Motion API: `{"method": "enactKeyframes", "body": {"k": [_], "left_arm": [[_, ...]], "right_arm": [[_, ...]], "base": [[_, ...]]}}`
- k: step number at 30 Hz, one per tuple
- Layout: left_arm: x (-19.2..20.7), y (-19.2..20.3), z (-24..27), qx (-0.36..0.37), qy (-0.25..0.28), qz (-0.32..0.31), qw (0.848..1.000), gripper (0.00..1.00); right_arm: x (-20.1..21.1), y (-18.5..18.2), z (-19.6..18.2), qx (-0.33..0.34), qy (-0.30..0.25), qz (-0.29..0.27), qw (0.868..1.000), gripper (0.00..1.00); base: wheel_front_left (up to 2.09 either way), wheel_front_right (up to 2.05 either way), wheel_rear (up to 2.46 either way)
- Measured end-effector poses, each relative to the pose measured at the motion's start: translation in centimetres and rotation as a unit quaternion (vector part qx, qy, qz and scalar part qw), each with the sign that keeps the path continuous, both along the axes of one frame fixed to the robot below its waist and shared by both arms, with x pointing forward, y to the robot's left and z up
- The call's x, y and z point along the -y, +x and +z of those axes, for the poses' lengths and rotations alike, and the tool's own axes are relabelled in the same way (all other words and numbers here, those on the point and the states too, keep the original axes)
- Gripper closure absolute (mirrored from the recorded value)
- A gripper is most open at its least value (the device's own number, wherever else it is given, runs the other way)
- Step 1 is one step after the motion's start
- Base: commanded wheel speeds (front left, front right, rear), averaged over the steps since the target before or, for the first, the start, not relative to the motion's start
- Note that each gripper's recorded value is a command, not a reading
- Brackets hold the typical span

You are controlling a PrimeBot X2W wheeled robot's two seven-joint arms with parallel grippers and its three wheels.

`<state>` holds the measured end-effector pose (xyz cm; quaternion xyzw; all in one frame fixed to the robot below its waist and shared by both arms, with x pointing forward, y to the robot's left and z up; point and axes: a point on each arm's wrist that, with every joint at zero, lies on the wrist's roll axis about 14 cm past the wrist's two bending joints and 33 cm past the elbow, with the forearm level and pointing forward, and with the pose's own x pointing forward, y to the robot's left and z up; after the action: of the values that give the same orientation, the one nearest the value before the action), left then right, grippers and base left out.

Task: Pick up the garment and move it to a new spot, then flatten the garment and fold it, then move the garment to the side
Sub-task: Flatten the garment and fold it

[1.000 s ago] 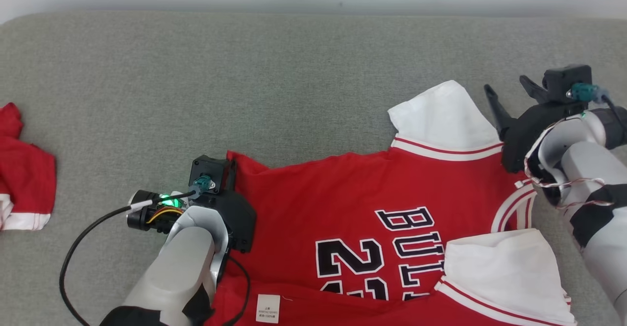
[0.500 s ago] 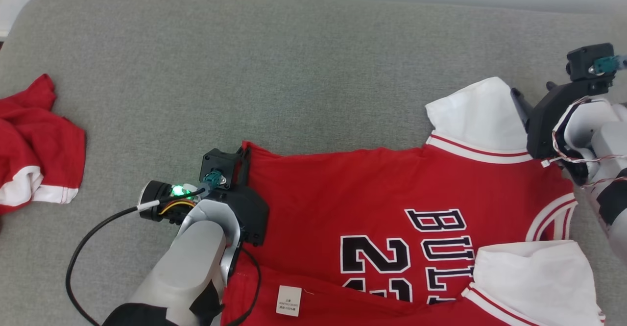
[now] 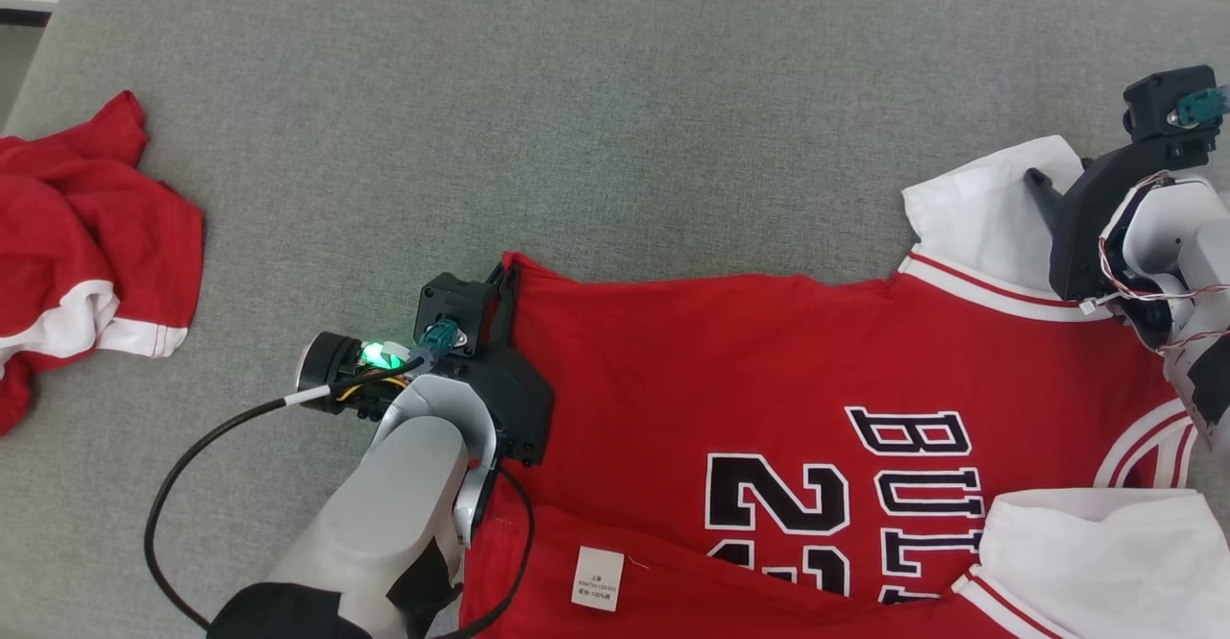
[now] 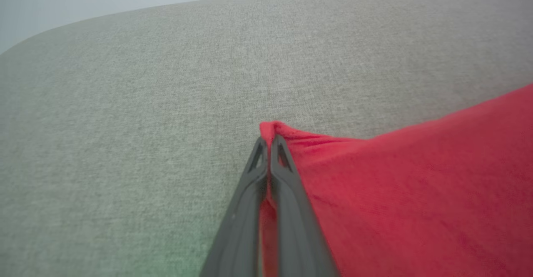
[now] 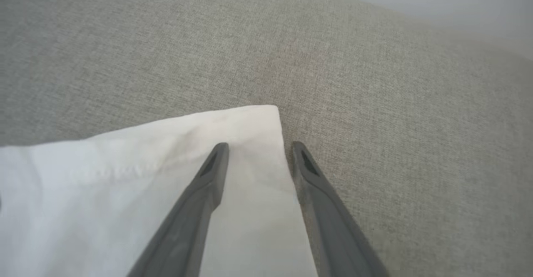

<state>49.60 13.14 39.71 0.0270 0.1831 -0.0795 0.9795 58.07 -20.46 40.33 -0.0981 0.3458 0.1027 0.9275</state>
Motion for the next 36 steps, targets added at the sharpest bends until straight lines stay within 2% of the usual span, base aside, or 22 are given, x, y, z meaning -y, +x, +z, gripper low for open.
{"method": "enactKeyframes", "body": {"k": [2, 3, 5, 12, 20, 25, 36], "left_arm": [[-0.1, 0.0, -0.1, -0.001, 0.000, 0.003, 1.000, 1.00], [-0.1, 0.0, -0.2, 0.000, 0.000, 0.003, 1.000, 1.00], [-0.1, 0.0, -0.2, -0.001, -0.002, 0.004, 1.000, 1.00], [-1.1, 1.1, 1.3, 0.021, -0.001, 0.025, 0.999, 1.00], [-3.5, 2.8, 4.6, 0.069, -0.012, 0.064, 0.995, 1.00], [-3.4, 1.8, 5.5, 0.087, -0.020, 0.064, 0.994, 1.00], [-2.5, -1.4, 5.9, 0.098, -0.053, 0.067, 0.992, 1.00]], "right_arm": [[-0.1, 0.1, -0.2, -0.003, -0.001, 0.002, 1.000, 0.59], [-0.1, 0.2, -0.1, 0.000, 0.000, 0.002, 1.000, 0.68], [0.2, 0.5, 0.2, 0.011, -0.005, 0.004, 1.000, 1.00], [2.5, 2.3, 2.7, 0.083, -0.027, -0.009, 0.996, 1.00], [4.5, 3.1, 6.3, 0.169, -0.035, -0.027, 0.985, 1.00], [4.6, 2.3, 7.9, 0.211, -0.011, -0.039, 0.977, 1.00], [3.7, -1.8, 9.8, 0.259, 0.048, -0.047, 0.964, 1.00]], "base": [[0.00, 0.00, 0.00], [0.00, 0.00, 0.00], [0.00, 0.00, 0.00], [0.00, 0.00, 0.00], [0.00, 0.00, 0.00], [0.00, 0.00, 0.00], [0.00, 0.00, 0.00]]}}
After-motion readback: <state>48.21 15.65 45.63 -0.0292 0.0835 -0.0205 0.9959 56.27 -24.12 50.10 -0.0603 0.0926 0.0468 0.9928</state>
